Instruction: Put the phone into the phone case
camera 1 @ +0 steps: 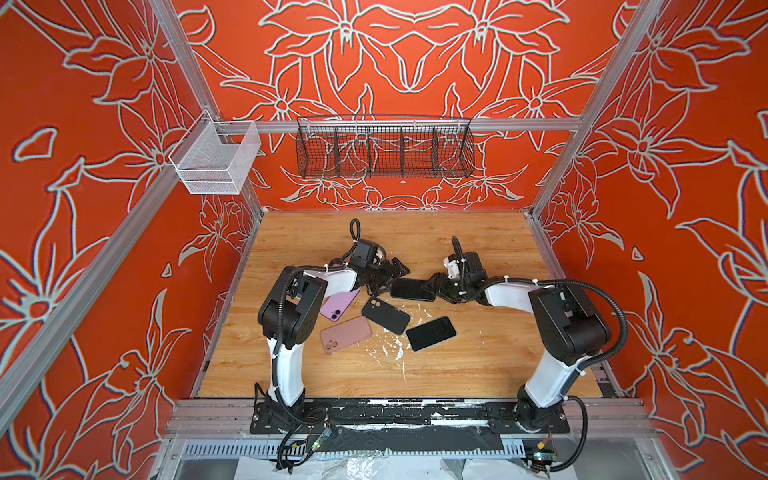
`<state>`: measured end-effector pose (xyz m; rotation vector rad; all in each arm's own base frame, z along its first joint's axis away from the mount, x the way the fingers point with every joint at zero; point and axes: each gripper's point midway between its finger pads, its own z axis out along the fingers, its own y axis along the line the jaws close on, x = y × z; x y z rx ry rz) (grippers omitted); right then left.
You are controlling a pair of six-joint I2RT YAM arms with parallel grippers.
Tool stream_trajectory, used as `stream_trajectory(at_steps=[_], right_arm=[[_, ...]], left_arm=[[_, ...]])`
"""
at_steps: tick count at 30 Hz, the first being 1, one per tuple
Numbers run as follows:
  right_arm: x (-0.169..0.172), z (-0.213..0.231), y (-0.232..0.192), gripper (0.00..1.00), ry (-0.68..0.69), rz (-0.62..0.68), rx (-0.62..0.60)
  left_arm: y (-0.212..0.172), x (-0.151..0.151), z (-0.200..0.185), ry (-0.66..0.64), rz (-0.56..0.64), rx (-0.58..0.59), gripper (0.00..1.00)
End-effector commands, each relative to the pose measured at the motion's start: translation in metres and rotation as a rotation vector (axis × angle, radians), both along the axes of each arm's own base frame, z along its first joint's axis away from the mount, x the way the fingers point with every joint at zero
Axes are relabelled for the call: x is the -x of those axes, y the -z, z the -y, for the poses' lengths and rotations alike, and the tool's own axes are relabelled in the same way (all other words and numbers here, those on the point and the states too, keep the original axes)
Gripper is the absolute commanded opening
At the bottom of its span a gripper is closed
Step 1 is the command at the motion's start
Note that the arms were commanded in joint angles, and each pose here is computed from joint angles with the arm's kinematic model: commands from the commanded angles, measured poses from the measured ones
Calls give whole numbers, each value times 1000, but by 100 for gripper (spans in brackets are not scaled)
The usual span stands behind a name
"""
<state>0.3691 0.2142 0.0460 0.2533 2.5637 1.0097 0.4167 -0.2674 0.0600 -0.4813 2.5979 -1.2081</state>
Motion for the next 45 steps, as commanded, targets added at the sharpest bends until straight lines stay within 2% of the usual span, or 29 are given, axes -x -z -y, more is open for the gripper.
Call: stream_trajectory(at_steps=[1,9,19,29,37,45], right_arm=[[8,-24,-29,65,-92,59,-120],[9,-32,-77,65,-128,215,-221],[10,-34,-82,62,-126,241,-277],[9,-24,-74,50,-74,243,-230],[8,-12,-66,29,-33,224,-167],[10,-9,-66,13,-29,229,-149]], left_arm=[[4,10,12,43,-30,27,97],[2,12,15,47,-26,33,97],[-1,14,17,51,-20,36,97],[1,16,16,49,-24,33,97],[-1,15,16,45,-21,39,97],[-9,13,15,42,0,39,97]])
